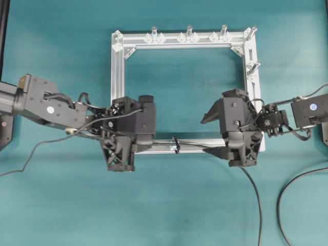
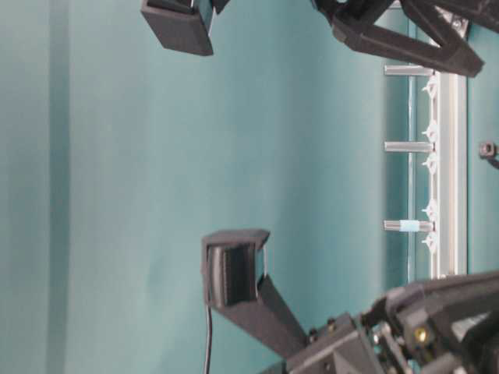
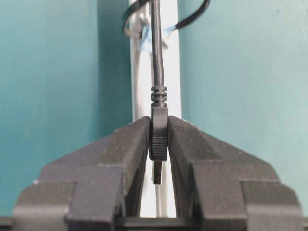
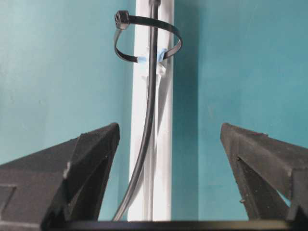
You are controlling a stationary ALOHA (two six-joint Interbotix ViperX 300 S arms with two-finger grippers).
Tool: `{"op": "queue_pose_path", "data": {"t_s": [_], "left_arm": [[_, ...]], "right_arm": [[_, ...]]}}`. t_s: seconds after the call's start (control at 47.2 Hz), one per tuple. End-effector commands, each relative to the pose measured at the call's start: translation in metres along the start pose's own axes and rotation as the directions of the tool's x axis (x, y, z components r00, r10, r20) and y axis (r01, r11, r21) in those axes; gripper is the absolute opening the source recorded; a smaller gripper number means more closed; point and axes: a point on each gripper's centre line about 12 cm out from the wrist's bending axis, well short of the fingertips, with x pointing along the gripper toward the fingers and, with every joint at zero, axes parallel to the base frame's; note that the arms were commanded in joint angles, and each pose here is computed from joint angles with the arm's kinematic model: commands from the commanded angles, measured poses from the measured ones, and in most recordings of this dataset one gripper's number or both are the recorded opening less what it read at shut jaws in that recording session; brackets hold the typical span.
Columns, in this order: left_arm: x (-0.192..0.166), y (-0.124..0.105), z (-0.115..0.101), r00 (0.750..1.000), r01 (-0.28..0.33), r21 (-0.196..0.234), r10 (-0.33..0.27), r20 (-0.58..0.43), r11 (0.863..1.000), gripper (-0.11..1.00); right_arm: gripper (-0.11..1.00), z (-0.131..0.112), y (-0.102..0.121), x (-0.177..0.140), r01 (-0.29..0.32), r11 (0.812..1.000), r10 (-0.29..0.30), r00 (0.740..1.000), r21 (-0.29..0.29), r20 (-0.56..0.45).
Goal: Insert the wire through the string loop located in the center.
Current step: 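Pull the plug leftward with the left gripper, drawing cable through loop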
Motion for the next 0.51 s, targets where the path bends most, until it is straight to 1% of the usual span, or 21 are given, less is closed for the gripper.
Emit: {"op": "queue_pose_path", "data": {"t_s": [0.0,0.148,0.487], "left_arm": [[-0.014,0.0,0.007,0.999,0.002,0.0,-0.002,0.04,1.0,0.16],[-0.021,0.001,0.0,0.999,0.002,0.001,-0.002,0.038,1.0,0.16],[-0.038,0.003,-0.024,1.0,0.001,-0.01,-0.001,0.015,1.0,0.16]], "right_arm": [[0.88,0.008,0.003,-0.005,-0.009,1.0,0.009,1.0,-0.003,0.029],[0.88,0.008,0.003,-0.005,-0.011,1.0,0.011,0.999,-0.002,0.032],[0.88,0.008,0.003,-0.005,-0.011,1.0,0.011,0.999,-0.002,0.032]]}}
